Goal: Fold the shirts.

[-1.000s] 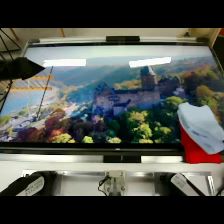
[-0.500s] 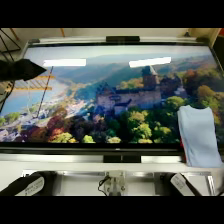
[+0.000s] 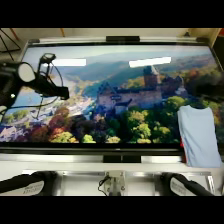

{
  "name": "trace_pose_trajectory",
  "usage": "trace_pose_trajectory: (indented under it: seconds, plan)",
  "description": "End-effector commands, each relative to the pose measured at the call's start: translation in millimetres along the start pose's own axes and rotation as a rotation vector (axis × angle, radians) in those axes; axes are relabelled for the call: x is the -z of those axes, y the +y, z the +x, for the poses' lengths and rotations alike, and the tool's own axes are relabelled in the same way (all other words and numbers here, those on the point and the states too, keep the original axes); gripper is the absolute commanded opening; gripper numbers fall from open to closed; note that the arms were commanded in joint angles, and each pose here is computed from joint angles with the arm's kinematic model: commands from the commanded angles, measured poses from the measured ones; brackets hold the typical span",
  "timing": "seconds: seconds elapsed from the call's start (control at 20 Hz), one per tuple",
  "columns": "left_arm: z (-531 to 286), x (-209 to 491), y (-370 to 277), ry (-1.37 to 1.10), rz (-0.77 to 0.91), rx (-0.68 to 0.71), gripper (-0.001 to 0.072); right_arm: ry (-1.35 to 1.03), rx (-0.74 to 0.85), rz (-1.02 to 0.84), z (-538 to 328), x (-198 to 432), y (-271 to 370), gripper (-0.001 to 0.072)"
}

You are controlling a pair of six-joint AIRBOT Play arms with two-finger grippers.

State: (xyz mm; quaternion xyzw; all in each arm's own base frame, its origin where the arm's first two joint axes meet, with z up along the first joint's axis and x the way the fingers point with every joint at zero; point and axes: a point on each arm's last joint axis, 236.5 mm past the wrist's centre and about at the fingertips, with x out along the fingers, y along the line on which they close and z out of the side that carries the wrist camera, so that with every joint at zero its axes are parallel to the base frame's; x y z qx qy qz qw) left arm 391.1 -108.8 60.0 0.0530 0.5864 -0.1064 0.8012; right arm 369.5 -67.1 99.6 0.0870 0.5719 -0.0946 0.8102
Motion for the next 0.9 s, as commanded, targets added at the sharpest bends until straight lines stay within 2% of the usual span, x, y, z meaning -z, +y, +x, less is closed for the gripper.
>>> trace_pose_trajectory:
  seconds: [0.0,0.35,0.85]
  plan:
    - [23,16,-14,0.019,-0.001,0.024,0.068,0.209,-0.123,-0.066,31,34,63,0.057]
    - [15,28,-26,0.023,-0.027,0.084,0.068,0.222,-0.133,-0.08,37,35,69,0.057]
    - [15,31,-26,0.033,-0.026,0.084,0.0681,0.222,-0.133,-0.08,37,35,69,0.057]
